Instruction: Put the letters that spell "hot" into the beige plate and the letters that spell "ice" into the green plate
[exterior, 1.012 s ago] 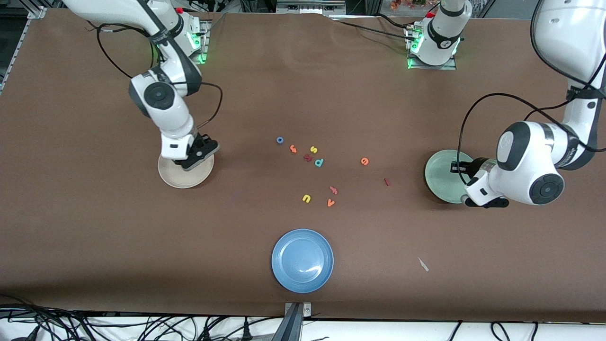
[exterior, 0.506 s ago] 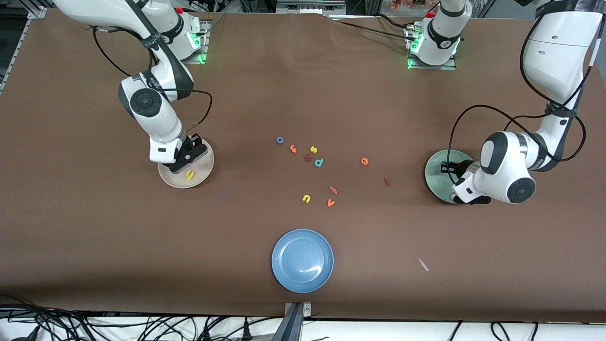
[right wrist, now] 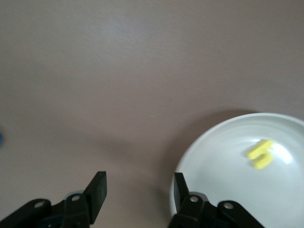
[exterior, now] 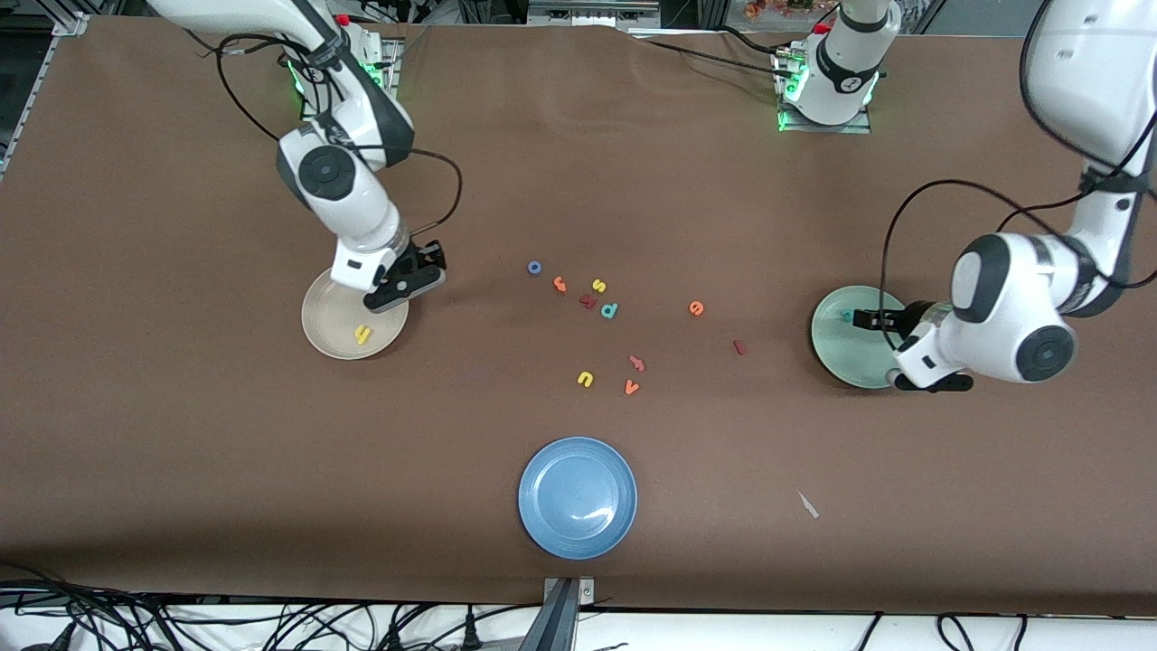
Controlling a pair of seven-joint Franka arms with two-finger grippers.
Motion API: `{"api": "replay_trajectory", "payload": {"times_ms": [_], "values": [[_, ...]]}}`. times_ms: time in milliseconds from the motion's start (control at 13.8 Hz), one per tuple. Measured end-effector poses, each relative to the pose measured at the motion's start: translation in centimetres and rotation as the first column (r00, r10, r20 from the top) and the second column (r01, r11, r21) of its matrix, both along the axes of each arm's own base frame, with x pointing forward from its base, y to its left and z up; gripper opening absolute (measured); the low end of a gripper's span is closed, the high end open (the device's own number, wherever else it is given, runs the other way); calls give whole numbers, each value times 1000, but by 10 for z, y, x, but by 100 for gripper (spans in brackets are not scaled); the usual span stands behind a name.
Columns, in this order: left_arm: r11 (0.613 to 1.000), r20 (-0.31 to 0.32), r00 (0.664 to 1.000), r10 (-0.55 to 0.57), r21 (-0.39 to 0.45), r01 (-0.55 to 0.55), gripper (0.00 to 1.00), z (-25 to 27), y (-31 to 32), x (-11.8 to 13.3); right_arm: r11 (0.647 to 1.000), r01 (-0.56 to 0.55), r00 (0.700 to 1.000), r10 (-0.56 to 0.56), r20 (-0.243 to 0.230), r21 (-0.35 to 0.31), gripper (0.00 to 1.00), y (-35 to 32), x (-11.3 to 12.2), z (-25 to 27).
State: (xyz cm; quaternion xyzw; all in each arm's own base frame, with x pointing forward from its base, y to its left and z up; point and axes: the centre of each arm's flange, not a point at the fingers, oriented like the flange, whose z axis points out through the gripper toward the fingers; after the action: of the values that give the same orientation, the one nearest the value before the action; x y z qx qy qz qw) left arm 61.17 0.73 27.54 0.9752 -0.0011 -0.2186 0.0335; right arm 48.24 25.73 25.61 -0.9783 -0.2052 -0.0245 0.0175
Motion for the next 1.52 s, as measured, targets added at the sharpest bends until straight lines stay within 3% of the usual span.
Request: {"api": "replay_trajectory", "payload": {"times_ms": [72,361,650,795,1012,1228,1517], "values": [[1000,15,1000,7,-6,-7,100,25,-7,2,999,49,999,-49,0,10,66,17,-6,2],[980,24,980,196,16,-197,100,57,-51,3,955,293,956,-291,-38,48,67,92,-38,1],[893,93,895,436,80,-443,100,34,-114,11,880,472,879,-466,-101,48,67,138,-59,-14],[847,113,851,513,94,-523,100,7,-145,13,861,508,859,-502,-100,31,66,150,-68,-27],[830,134,831,540,77,-552,90,-43,-187,2,849,528,849,-527,-49,17,66,160,-75,-48],[837,164,830,533,41,-546,89,-77,-210,-12,845,534,845,-533,-45,19,65,162,-69,-55],[861,203,849,488,51,-507,76,-97,-214,-21,858,513,858,-512,-35,31,65,177,-70,-56]]}}
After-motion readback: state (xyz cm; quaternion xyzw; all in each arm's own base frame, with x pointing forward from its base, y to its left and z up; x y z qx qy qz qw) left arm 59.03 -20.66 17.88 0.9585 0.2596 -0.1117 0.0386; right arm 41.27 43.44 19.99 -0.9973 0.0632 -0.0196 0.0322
